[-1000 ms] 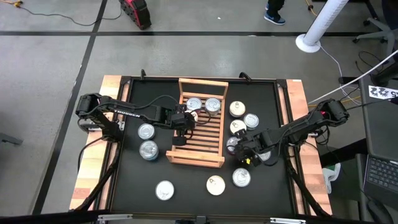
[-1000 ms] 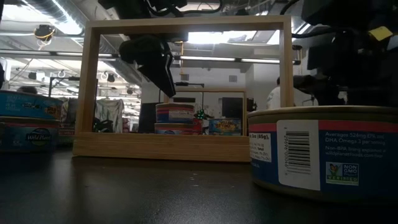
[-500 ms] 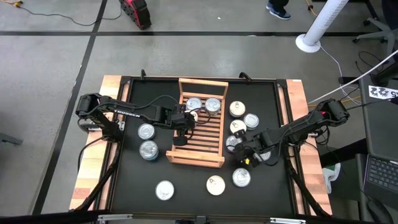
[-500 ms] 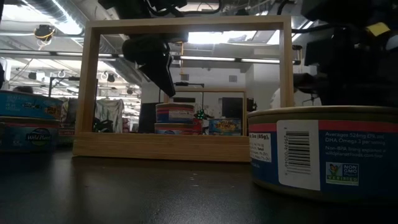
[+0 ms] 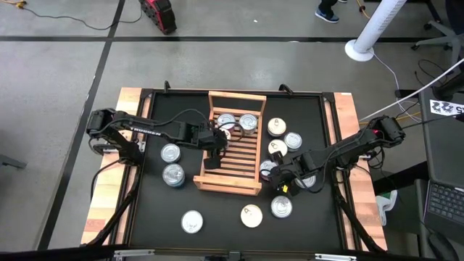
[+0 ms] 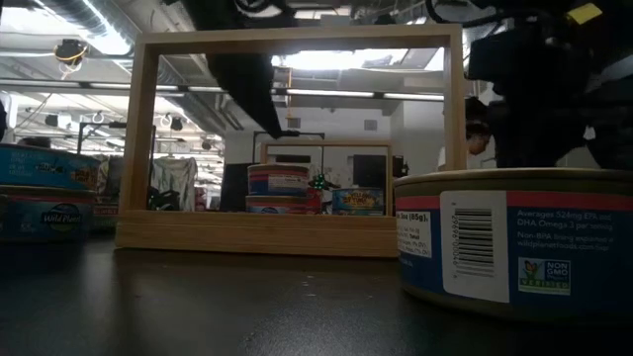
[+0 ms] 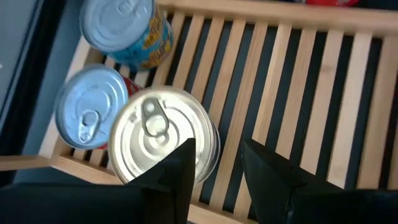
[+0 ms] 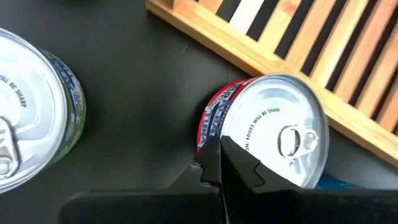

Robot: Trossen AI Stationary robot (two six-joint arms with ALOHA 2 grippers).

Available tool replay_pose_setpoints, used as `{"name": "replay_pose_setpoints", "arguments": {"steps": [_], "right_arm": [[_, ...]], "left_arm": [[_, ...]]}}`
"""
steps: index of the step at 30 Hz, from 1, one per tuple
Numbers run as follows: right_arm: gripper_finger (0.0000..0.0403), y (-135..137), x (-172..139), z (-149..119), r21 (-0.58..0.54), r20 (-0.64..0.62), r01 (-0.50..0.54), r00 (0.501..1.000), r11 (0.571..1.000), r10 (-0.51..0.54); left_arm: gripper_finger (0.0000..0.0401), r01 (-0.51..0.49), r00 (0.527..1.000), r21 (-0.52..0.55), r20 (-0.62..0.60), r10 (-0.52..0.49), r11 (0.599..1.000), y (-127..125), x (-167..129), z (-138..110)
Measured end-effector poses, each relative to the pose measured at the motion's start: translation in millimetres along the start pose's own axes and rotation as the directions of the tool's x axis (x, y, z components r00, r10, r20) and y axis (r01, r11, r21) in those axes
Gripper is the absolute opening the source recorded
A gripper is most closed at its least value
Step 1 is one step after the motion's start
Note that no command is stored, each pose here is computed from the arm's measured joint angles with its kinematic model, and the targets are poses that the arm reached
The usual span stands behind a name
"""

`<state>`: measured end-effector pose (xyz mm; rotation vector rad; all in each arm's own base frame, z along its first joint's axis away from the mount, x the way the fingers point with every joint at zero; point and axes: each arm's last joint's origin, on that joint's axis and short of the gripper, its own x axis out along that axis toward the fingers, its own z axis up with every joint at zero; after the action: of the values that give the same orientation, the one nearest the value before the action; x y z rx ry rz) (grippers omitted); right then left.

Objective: Stack canned seafood by type on shelf
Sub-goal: Stack the red tuna can on top of the other red tuna cans on the shelf

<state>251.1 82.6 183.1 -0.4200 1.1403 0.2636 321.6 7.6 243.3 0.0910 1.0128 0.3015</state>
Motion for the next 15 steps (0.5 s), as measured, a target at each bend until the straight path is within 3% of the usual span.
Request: {"name": "replay_pose_setpoints", "arguments": {"steps": [15], "right_arm": [[0.0, -5, -13, 9, -0.005, -0.023, 0.032, 0.999, 0.999, -0.033]], "left_arm": [[0.0127, 0.005, 0.997, -0.007, 0.077, -0.004, 1.0, 8, -26, 3]]}}
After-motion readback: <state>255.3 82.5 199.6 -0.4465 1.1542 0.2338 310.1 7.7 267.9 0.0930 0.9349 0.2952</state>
